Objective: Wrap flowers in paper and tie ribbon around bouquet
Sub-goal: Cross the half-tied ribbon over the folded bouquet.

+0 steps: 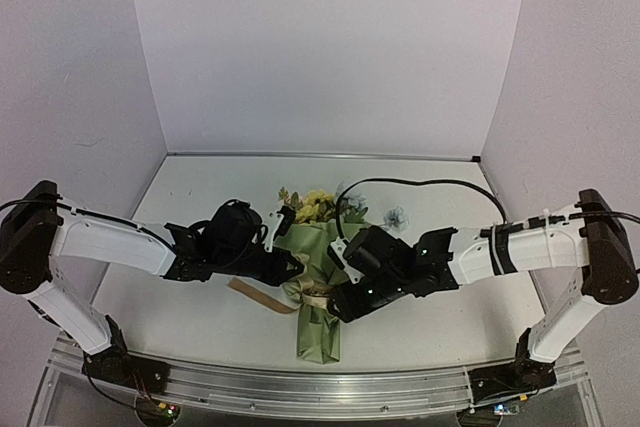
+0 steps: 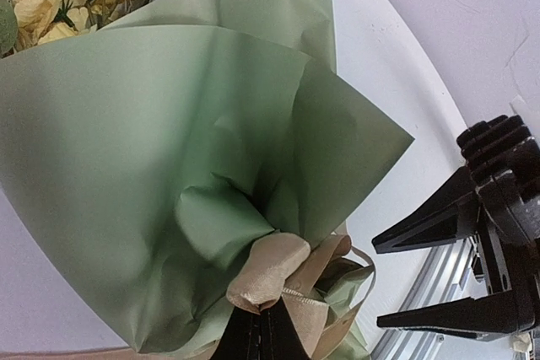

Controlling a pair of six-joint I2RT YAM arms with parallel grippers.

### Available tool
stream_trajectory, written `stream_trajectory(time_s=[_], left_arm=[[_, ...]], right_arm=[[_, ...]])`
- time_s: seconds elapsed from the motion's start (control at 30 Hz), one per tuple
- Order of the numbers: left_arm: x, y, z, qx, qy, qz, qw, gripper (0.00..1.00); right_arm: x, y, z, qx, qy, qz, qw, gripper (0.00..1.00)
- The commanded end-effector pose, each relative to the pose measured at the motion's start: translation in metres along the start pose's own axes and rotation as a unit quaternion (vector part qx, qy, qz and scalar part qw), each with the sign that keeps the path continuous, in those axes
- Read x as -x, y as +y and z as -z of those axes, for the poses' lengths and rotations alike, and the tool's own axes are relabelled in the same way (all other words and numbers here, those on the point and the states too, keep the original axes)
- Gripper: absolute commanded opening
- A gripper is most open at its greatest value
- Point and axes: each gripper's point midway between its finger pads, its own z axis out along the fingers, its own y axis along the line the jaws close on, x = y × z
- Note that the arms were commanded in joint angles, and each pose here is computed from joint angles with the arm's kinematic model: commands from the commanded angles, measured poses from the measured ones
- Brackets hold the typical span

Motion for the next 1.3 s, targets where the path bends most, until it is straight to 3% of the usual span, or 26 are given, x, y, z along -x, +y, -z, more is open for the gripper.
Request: stream_trajectory(time_s=[0.0,0.17,0.43,0.7,1.07,1.27], left_arm=[[0.017,-0.01,0.003,-0.007,-0.018,-0.004,1.0,0.0],[0.018,-0.015,0.003,-0.019,-0.016,-0.01,1.0,0.0],[0.019,-0.02,0.003,-0.03,-0.015,-0.018,0.999,0.0],[0.026,-0.025,0.009,-0.038,-0.029,-0.02,0.999,0.0],[0.025,-0.03,0.011,-0.055,-0.031,-0.019,0.998,0.0],[0.023,-0.033,0.014,-0.066,-0.032,-0.018,0.997,0.0]], right_arm=[[0.017,0.018,-0.003,0.021,-0.019,0.004,1.0,0.51],[0.022,0.014,-0.001,0.005,-0.029,-0.002,1.0,0.31],[0.036,0.014,0.021,-0.006,-0.045,-0.004,0.999,0.1],[0.05,0.021,0.025,-0.009,-0.05,-0.022,0.998,0.05],[0.029,0.033,-0.023,0.01,0.023,-0.093,0.995,0.0],[0.025,0.018,-0.031,-0.011,0.021,-0.137,0.99,0.0]])
